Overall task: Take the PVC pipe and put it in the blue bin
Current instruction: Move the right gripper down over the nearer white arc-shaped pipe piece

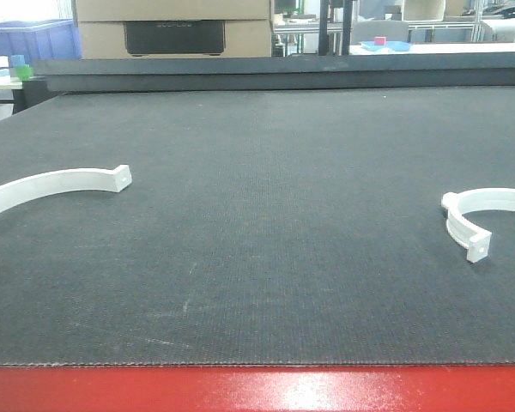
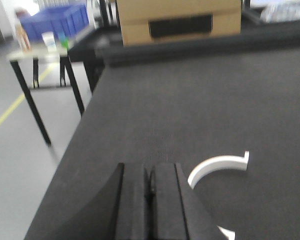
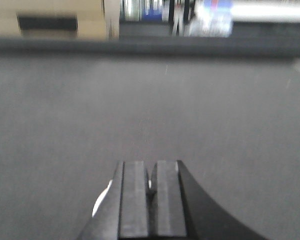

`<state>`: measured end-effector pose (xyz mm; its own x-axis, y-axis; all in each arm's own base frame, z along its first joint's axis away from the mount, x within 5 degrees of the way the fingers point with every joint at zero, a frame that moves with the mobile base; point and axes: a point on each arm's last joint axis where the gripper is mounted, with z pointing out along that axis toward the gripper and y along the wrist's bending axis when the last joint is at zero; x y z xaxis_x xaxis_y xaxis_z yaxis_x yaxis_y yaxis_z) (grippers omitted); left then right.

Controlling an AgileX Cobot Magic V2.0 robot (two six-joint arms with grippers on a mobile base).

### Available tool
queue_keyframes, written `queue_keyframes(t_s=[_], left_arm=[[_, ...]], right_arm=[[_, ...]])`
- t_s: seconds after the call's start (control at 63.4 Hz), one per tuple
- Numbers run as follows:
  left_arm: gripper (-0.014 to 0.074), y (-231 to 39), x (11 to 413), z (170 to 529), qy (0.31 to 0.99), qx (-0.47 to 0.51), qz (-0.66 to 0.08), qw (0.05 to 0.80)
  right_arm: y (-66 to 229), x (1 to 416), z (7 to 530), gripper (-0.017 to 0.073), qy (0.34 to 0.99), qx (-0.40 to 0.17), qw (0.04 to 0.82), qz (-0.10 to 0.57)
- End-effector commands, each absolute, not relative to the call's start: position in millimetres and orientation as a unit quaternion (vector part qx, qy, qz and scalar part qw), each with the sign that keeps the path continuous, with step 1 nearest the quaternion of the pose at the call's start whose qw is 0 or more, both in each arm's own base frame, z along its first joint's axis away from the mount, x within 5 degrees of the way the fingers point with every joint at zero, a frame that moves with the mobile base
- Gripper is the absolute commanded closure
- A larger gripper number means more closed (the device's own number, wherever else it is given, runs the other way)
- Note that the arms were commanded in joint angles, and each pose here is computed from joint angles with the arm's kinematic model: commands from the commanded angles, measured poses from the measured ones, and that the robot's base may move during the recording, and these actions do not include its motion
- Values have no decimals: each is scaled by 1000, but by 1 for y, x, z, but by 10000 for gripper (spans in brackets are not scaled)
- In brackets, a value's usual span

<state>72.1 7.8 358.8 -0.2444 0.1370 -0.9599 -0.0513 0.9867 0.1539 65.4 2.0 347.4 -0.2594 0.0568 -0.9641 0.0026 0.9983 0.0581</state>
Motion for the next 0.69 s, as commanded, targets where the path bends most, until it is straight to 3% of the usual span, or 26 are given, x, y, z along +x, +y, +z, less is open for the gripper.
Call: queue_keyframes(t_s=[0.0, 0.174, 0.3, 0.678], left_arm=[[704, 9, 98, 367, 834, 27, 77, 546], [704, 11, 147, 367, 915, 24, 76, 396], [704, 12, 179, 350, 947, 24, 71, 313], [704, 0, 234, 293, 983, 6, -4, 185]], right_arm=[[3, 91, 354, 713, 835, 20, 549, 36], [3, 148, 348, 713, 917, 20, 396, 43], [1, 178, 333, 713, 942, 21, 332, 40], [0, 241, 260, 713, 986, 32, 155, 48]])
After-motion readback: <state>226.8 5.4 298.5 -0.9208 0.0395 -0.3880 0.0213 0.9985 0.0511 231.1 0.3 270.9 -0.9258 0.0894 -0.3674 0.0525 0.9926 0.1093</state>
